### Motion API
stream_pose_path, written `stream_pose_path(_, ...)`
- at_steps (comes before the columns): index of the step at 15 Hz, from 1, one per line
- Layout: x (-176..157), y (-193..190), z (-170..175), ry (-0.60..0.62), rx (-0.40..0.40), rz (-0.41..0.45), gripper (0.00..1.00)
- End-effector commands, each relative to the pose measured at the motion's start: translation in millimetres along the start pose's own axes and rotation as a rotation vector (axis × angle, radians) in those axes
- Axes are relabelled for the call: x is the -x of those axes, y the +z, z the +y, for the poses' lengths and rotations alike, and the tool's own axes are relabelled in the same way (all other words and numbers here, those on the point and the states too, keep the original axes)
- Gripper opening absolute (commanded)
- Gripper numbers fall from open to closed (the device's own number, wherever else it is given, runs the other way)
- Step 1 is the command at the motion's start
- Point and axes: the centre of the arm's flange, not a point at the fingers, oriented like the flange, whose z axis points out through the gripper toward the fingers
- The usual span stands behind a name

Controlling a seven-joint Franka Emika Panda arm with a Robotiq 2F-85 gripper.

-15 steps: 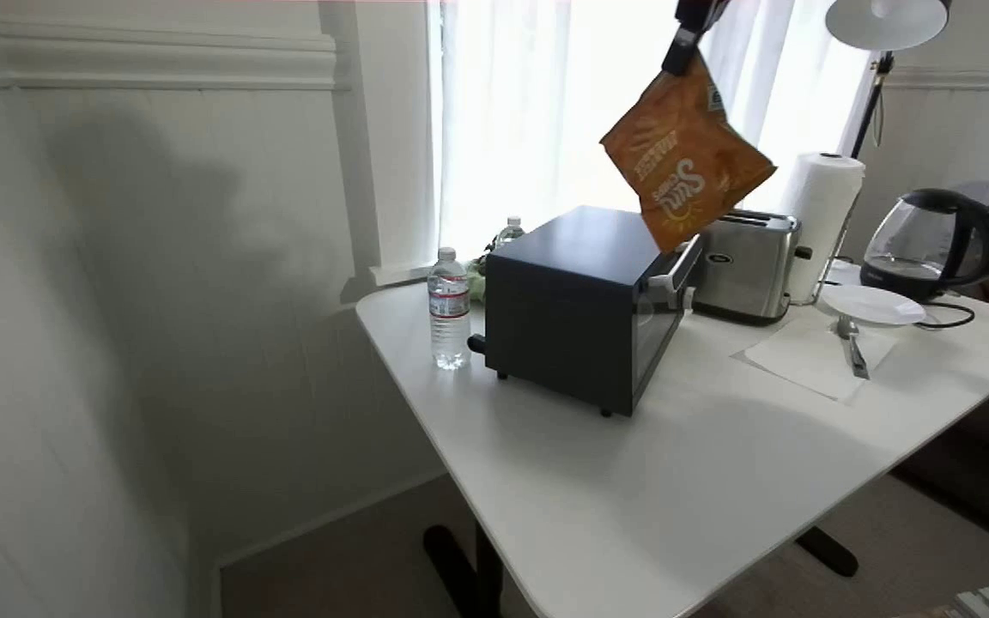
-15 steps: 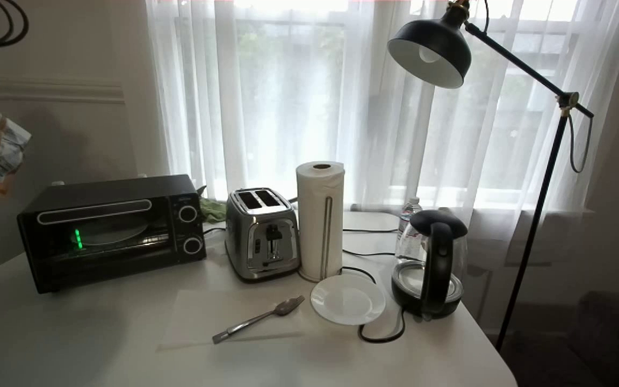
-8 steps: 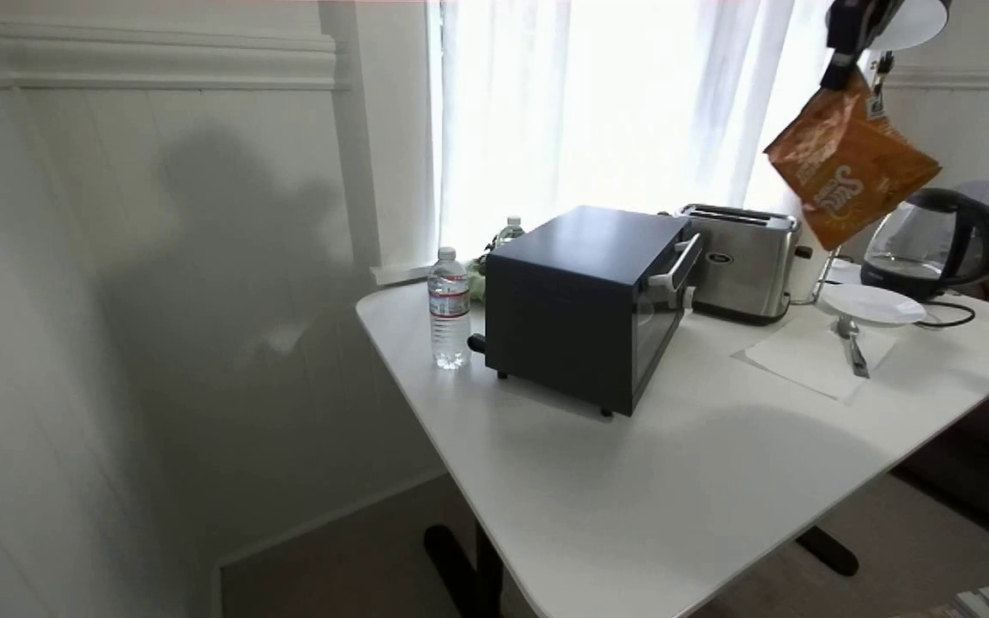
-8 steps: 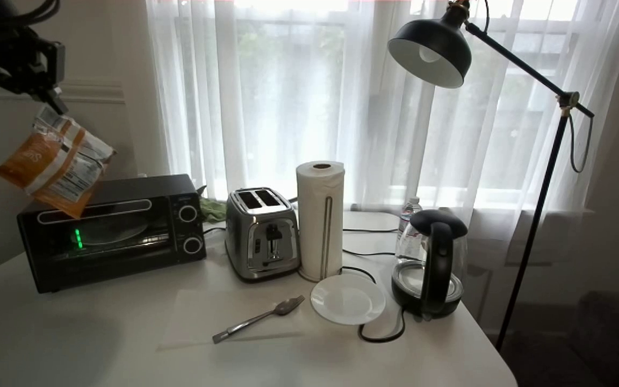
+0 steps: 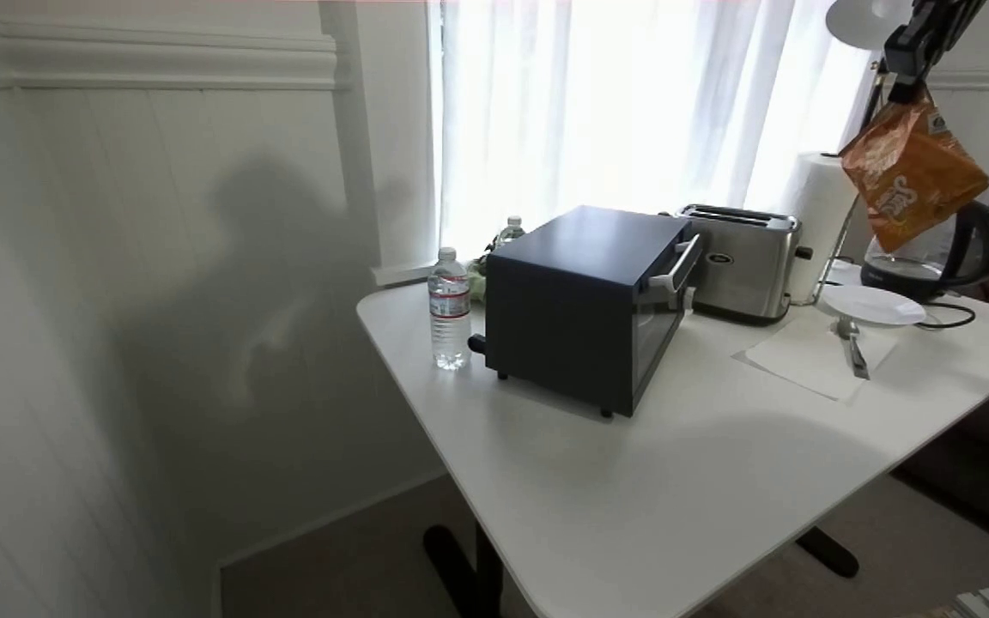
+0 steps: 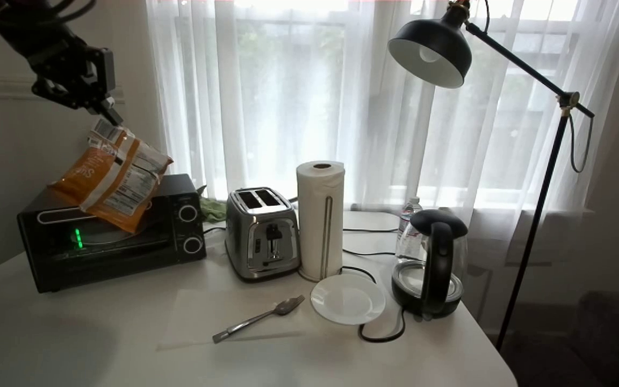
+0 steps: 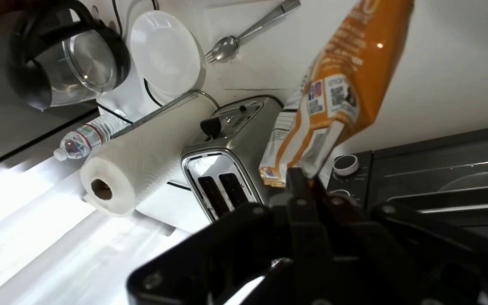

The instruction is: Move the orange packet to the right

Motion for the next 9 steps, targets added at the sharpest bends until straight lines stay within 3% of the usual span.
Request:
stream_pose_path(1,-0.2,-0.2,-1.0,-0.002,0.0,0.0,0.01)
stream_pose_path(5,-4.9,7.1,5.9,0.018,0.009,0.0,0.0)
stream_pose_path(9,-29.8,55.7,75.4,0.183,0.074,-0.05,0.0)
